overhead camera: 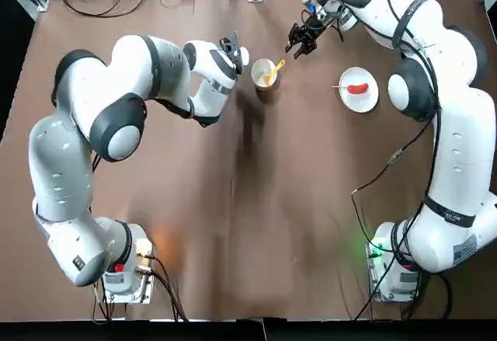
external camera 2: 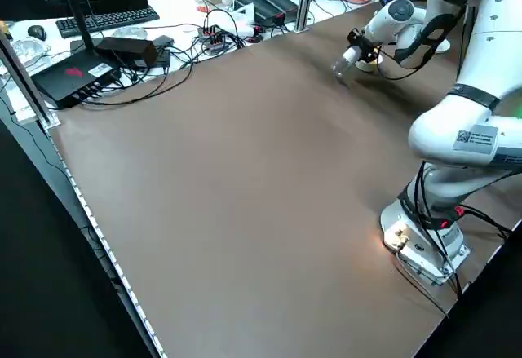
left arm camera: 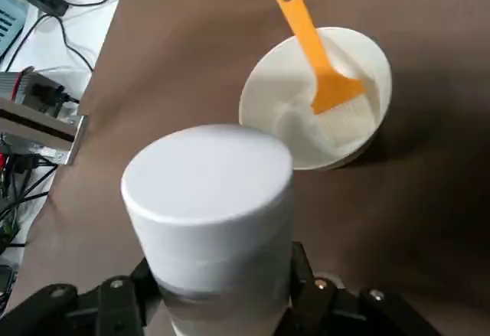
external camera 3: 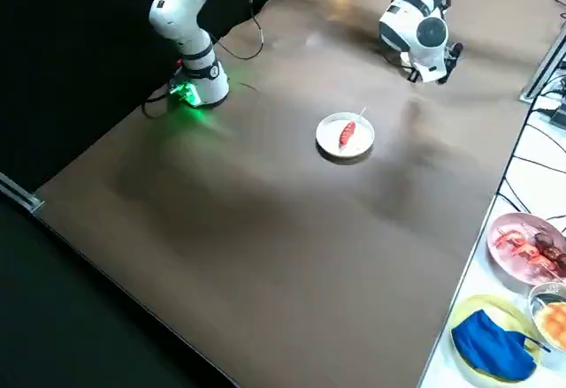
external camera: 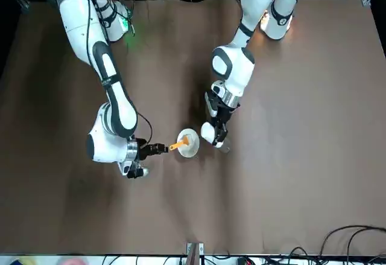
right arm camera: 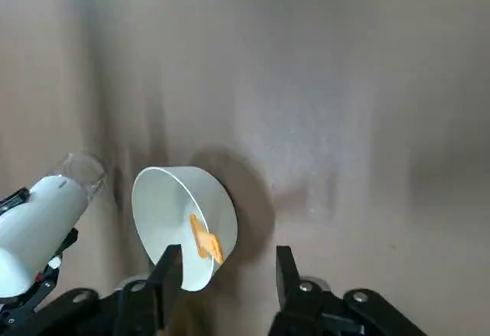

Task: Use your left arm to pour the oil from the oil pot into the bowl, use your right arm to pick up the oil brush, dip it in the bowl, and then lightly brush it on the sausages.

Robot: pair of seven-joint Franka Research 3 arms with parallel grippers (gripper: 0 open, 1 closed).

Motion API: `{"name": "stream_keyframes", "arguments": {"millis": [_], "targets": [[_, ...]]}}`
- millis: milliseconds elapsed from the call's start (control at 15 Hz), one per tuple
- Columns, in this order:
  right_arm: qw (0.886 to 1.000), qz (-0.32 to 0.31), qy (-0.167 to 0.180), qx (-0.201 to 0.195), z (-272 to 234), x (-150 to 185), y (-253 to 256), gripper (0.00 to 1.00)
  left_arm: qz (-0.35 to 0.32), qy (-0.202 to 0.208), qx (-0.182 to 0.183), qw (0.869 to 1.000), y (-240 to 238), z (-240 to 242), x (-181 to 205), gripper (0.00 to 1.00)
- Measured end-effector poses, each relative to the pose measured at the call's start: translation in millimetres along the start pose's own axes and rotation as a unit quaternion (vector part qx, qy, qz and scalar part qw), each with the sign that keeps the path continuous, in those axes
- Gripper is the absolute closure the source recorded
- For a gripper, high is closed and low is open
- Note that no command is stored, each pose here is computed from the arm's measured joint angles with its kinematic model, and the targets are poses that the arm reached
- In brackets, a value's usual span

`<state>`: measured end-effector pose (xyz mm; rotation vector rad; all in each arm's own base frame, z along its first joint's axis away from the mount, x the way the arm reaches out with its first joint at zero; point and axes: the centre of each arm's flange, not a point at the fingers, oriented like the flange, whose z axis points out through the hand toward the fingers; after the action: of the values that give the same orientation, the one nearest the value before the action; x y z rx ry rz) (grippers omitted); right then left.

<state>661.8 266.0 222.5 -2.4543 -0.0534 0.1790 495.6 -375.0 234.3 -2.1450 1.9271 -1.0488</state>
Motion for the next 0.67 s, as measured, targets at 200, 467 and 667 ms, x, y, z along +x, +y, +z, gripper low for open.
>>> {"name": "stream_keyframes", "arguments": {"millis": [200,467,667], "targets": [[1.000,-0.006,-0.008,0.008,14,-2,0,0.47,0.024,-0.018,0.007,1.000,11,16,0,0.34],[1.000,-0.013,-0.011,0.013,20,-4,-4,0.48,0.043,-0.027,0.015,0.999,16,22,3,0.34],[1.000,-0.022,-0.013,0.013,23,-4,-3,0.53,0.054,-0.030,0.017,0.998,19,24,5,0.34]]}}
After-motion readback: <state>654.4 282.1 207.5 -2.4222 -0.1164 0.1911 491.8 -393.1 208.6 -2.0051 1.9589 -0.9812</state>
